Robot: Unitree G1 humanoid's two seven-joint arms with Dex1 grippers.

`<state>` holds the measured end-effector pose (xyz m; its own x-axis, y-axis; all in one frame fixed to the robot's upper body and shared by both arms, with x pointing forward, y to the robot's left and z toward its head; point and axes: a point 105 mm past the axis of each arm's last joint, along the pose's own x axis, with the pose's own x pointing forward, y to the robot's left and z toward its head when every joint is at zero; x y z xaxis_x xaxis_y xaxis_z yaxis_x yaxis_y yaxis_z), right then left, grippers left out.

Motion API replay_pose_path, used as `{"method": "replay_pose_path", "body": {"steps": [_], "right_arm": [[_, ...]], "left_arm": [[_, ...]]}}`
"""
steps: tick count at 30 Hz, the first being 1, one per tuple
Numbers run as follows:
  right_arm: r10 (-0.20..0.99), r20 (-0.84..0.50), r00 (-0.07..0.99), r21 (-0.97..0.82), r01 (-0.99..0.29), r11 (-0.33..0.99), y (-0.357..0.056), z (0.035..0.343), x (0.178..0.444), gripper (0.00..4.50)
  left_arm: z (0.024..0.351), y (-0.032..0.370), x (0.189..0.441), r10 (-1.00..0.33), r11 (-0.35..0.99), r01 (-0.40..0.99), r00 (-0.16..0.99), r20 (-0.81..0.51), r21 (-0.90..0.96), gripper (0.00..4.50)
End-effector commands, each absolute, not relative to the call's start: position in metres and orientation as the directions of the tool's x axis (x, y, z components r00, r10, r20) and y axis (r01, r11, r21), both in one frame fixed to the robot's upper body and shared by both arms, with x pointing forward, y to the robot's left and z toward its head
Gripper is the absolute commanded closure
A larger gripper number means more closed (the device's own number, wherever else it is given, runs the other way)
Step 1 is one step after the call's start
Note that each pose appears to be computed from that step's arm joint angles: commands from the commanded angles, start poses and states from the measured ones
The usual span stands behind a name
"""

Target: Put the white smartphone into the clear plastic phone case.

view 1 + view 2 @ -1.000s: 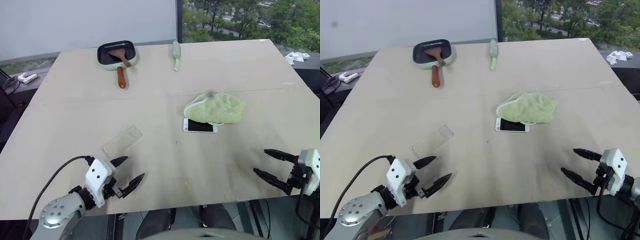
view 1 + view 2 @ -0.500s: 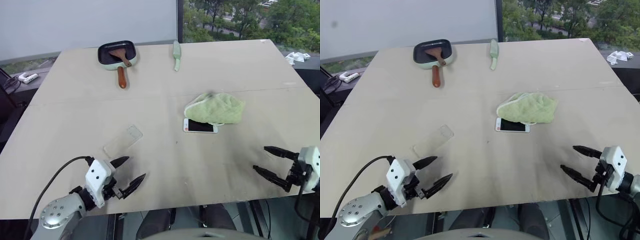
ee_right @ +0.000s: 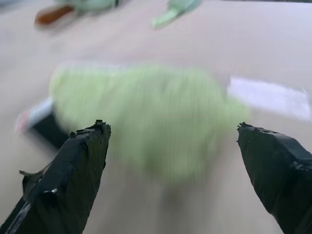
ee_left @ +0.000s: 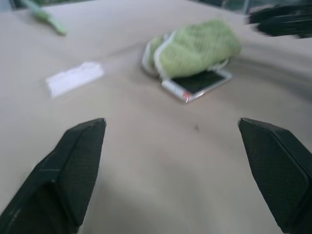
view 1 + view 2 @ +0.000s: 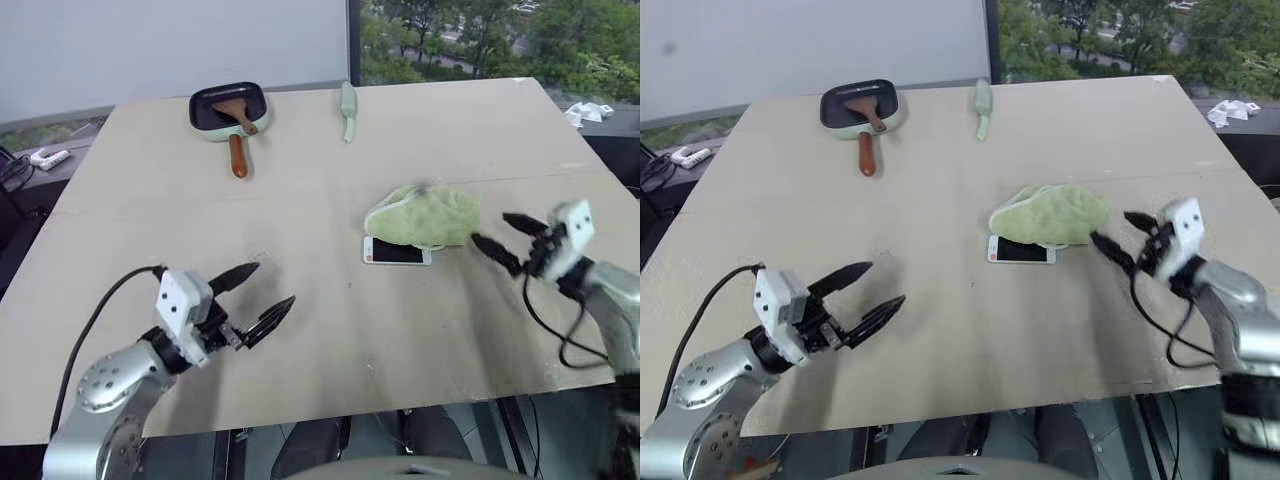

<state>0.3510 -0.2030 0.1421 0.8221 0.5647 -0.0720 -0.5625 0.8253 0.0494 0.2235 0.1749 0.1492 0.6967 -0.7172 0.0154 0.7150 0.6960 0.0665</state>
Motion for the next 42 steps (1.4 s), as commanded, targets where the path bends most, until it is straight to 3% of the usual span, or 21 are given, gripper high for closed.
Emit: {"method": "replay_pose_path", "body": {"steps": [1,5,11,13,16,21,24,28,32,33,34,35,37,38,40,42], "right_arm": [[0.544,-0.091,0.834,0.127,-0.532,0.837,-0.198,0.136,0.364,0.0],[0.58,-0.123,0.805,0.208,-0.55,0.808,-0.176,0.13,0.377,0.0],[0.524,-0.319,0.79,-0.04,-0.564,0.825,-0.169,0.104,0.387,0.0],[0.518,-0.317,0.795,-0.051,-0.559,0.827,-0.169,0.105,0.389,0.8],[0.52,-0.301,0.8,-0.056,-0.559,0.827,-0.168,0.109,0.39,2.41],[0.538,-0.258,0.803,-0.044,-0.566,0.823,-0.165,0.119,0.392,4.43],[0.55,-0.186,0.814,-0.042,-0.566,0.823,-0.161,0.133,0.397,4.43],[0.453,-0.048,0.89,-0.041,-0.455,0.89,-0.176,0.171,0.425,4.43],[0.194,0.112,0.975,-0.028,-0.192,0.981,-0.227,0.227,0.458,4.43],[0.135,0.121,0.983,-0.027,-0.133,0.991,-0.239,0.237,0.462,3.79],[0.094,0.119,0.988,-0.012,-0.093,0.996,-0.249,0.243,0.465,3.55],[0.074,0.113,0.991,-0.005,-0.074,0.997,-0.254,0.246,0.466,2.98],[0.065,0.088,0.994,-0.023,-0.063,0.998,-0.258,0.246,0.468,2.43],[0.059,0.07,0.996,-0.032,-0.056,0.998,-0.259,0.244,0.469,1.76],[0.056,0.039,0.998,-0.05,-0.054,0.997,-0.261,0.237,0.469,1.15],[0.054,0.021,0.998,-0.096,-0.051,0.994,-0.265,0.228,0.467,0.12]], "left_arm": [[0.161,0.165,0.215,-0.771,0.637,0.767,0.637,0.031,0.075,0.02],[0.156,0.163,0.211,-0.793,0.604,0.792,0.608,-0.025,0.086,0.02],[0.152,0.167,0.212,-0.789,0.605,0.79,0.612,-0.053,0.105,0.02],[0.151,0.167,0.212,-0.789,0.605,0.789,0.612,-0.055,0.106,0.0],[0.149,0.167,0.212,-0.789,0.604,0.79,0.611,-0.058,0.105,0.0],[0.147,0.167,0.214,-0.79,0.603,0.791,0.61,-0.059,0.107,0.0],[0.147,0.166,0.215,-0.79,0.603,0.79,0.61,-0.055,0.109,0.0],[0.148,0.166,0.218,-0.784,0.613,0.782,0.62,-0.038,0.113,0.0],[0.15,0.165,0.222,-0.778,0.622,0.775,0.628,-0.017,0.115,0.0],[0.15,0.165,0.223,-0.777,0.624,0.773,0.63,-0.017,0.118,0.0],[0.15,0.165,0.223,-0.775,0.626,0.77,0.632,-0.015,0.119,0.0],[0.15,0.165,0.224,-0.774,0.628,0.769,0.634,-0.013,0.12,0.0],[0.15,0.165,0.225,-0.771,0.631,0.766,0.637,-0.01,0.121,0.0],[0.149,0.165,0.224,-0.769,0.634,0.764,0.639,-0.009,0.121,0.0],[0.148,0.166,0.223,-0.764,0.64,0.759,0.646,-0.008,0.12,0.0],[0.147,0.166,0.222,-0.758,0.647,0.753,0.652,-0.008,0.116,0.0]]}}
